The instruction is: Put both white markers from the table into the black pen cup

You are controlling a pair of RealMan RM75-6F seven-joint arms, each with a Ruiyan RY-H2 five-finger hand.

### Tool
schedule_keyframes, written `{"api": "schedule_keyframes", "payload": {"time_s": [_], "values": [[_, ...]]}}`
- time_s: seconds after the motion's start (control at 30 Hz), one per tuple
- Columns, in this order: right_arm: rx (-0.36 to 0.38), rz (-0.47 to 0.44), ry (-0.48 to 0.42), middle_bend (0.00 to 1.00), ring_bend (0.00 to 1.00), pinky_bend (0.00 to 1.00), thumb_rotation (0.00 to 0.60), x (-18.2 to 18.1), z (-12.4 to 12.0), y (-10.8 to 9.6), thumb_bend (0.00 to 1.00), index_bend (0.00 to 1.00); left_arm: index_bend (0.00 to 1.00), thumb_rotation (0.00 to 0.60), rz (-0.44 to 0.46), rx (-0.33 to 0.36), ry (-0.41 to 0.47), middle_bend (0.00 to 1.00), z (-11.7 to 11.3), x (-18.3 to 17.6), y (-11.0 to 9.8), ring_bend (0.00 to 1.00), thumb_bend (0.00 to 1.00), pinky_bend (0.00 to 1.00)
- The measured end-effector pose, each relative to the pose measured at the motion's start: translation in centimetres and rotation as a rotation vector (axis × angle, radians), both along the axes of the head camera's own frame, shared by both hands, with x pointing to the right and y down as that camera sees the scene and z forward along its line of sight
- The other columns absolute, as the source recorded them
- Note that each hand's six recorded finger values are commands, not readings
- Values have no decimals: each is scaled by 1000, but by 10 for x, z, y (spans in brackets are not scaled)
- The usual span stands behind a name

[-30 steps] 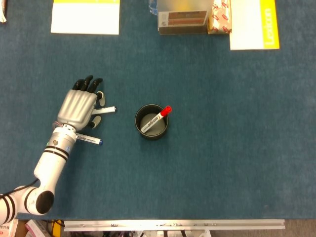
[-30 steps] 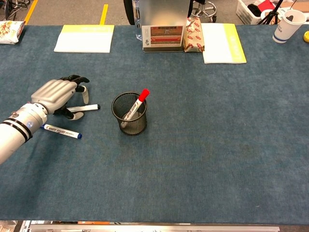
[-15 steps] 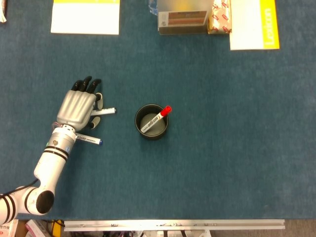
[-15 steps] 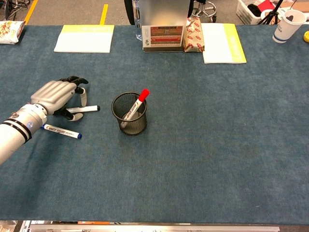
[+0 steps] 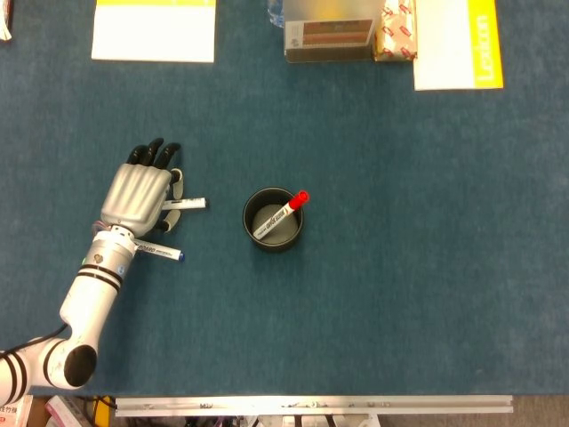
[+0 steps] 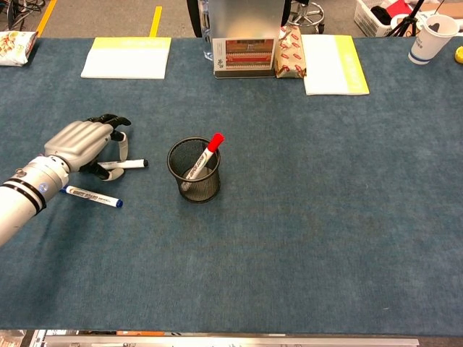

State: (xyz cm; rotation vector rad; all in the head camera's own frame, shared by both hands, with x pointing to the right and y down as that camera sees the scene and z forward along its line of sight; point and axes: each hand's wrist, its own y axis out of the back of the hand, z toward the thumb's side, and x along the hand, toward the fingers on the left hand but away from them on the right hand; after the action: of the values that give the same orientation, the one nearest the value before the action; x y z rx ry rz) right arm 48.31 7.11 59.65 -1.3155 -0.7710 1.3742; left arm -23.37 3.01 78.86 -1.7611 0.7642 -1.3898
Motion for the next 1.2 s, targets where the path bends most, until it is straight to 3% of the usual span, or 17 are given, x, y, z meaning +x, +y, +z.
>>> {"api": "schedule_keyframes", "payload": {"time_s": [0.4,0.9,1.2], "values": [[1,-1,-3,388,256,165,600,0,0,0,868,569,536,563,28,48,30,108,-19,13,1,19,299,115],[-5,0,2,388,256,164,600,0,1,1,867,569,540,565,30,218,134,122,-79,33,-16,19,298,115],[-9,5,5,388,256,165,600,1,2,0,867,569,565,564,-39,284,242,162,-100,36,-25,30,299,119]]}}
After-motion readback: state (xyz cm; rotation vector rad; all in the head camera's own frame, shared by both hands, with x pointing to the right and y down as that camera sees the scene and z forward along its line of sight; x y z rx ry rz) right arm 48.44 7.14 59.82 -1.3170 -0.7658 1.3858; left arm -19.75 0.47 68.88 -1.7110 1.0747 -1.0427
